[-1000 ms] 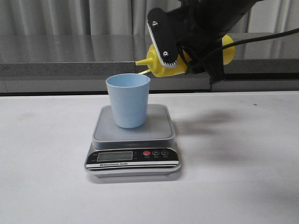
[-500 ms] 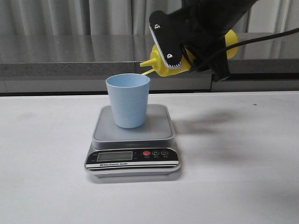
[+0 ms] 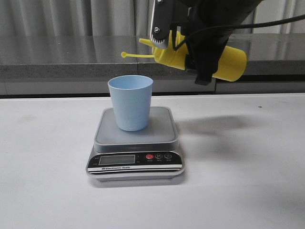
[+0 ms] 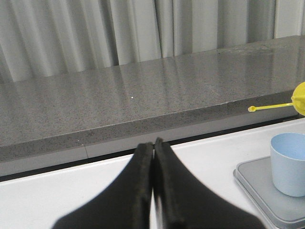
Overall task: Pour seasoning into cup on scale with both arms
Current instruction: 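Tilt the bottle upright with the right gripper and move it back, then lower the yellow bottle onto the table beside the scale with the right gripper, then open the right gripper and withdraw it from the bottle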
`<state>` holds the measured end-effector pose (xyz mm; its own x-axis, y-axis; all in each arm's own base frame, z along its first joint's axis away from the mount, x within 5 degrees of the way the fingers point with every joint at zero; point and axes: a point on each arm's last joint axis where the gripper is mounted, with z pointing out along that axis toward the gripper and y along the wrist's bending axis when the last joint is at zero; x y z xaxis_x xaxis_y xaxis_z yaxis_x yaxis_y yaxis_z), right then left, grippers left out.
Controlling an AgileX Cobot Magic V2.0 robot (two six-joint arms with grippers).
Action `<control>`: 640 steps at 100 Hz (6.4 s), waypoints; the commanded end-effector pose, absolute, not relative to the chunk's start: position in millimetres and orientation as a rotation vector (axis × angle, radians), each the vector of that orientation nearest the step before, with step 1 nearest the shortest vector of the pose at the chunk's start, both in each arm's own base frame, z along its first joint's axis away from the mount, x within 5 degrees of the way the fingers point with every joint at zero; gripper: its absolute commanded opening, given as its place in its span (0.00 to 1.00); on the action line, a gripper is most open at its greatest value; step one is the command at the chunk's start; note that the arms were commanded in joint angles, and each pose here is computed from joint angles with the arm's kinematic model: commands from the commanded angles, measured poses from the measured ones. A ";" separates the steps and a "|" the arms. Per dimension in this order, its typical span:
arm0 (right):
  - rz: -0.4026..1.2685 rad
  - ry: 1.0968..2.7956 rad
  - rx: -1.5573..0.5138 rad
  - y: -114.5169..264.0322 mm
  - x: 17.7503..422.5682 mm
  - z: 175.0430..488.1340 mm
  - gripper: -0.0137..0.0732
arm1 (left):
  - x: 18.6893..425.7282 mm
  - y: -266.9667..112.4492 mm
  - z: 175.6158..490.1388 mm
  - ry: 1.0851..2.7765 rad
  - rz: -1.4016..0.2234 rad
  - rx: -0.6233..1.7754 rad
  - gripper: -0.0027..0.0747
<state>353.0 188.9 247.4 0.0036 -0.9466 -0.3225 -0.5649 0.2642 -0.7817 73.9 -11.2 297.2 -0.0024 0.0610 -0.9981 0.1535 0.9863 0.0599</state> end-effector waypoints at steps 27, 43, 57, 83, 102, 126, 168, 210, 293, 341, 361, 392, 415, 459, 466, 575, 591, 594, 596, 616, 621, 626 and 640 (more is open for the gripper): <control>-0.328 1.765 -1.041 188.7 352.8 279.2 0.36 | 72.8 -11.5 312.7 1.473 -0.085 0.158 0.01; -0.301 1.779 -0.995 187.3 352.1 282.4 0.36 | 72.8 -11.5 312.7 1.473 -0.085 0.158 0.01; -0.298 1.769 -0.971 184.4 349.7 290.6 0.36 | 72.8 -11.5 312.7 1.473 -0.085 0.158 0.01; -0.242 1.756 -0.892 174.6 346.7 307.8 0.33 | 72.8 -11.5 312.7 1.473 -0.085 0.158 0.01; -0.025 1.764 -0.729 160.4 344.5 322.3 0.33 | 72.8 -11.5 312.7 1.473 -0.085 0.158 0.01; 0.185 1.615 -0.659 131.7 334.0 323.8 0.33 | 72.8 -11.5 312.7 1.473 -0.085 0.158 0.01; 0.338 1.533 -0.378 81.3 294.2 249.7 0.33 | 72.8 -11.5 312.7 1.473 -0.085 0.158 0.01; 0.391 1.567 -0.361 81.7 290.9 214.5 0.33 | 72.8 -11.5 312.7 1.473 -0.085 0.158 0.01; 0.397 1.505 -0.427 88.2 301.9 182.6 0.33 | 72.8 -11.5 312.7 1.473 -0.085 0.158 0.01; 0.428 1.508 -0.416 90.0 305.3 163.5 0.33 | 72.8 -11.5 312.7 1.473 -0.085 0.158 0.01; 0.434 1.527 -0.414 90.2 306.3 154.8 0.33 | 72.8 -11.5 312.7 1.473 -0.085 0.158 0.01; 0.441 1.532 -0.411 90.5 306.8 149.7 0.33 | 72.8 -11.5 312.7 1.473 -0.085 0.158 0.01; 0.438 1.551 -0.413 90.2 306.0 147.5 0.34 | 72.8 -11.5 312.7 1.473 -0.085 0.158 0.01; 0.435 1.562 -0.414 90.0 305.6 146.3 0.84 | 72.8 -11.5 312.7 1.473 -0.085 0.158 0.01; 0.436 1.564 -0.414 89.9 305.2 146.0 0.84 | 72.8 -11.5 312.7 1.473 -0.085 0.158 0.01; 0.393 1.593 -0.295 73.5 266.8 154.0 0.84 | 72.8 -11.5 312.7 1.473 -0.085 0.158 0.01; 0.363 1.597 -0.271 67.6 252.1 168.3 0.84 | 72.8 -11.5 312.7 1.473 -0.085 0.158 0.01; 0.358 1.589 -0.266 66.3 248.1 172.9 0.84 | 72.8 -11.5 312.7 1.473 -0.085 0.158 0.01; 0.353 1.586 -0.262 65.4 245.7 175.5 0.84 | 72.8 -11.5 312.7 1.473 -0.085 0.158 0.01; 0.316 1.544 -0.236 57.4 222.8 205.4 0.84 | 72.8 -11.5 312.7 1.473 -0.085 0.158 0.01; 0.304 1.542 -0.238 55.7 216.8 213.1 0.84 | 72.8 -11.5 312.7 1.473 -0.085 0.158 0.01; 0.290 1.547 -0.239 53.9 211.1 220.7 0.84 | 72.8 -11.5 312.7 1.473 -0.085 0.158 0.01; 0.244 1.569 -0.241 47.4 190.8 241.8 0.84 | 72.8 -11.5 312.7 1.473 -0.085 0.158 0.01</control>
<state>201.0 52.5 217.0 -0.0936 -0.0072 -0.9956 -0.3252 0.9453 0.0237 73.9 -11.2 297.2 -0.0024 0.0610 -0.9981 0.1535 0.9863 0.0599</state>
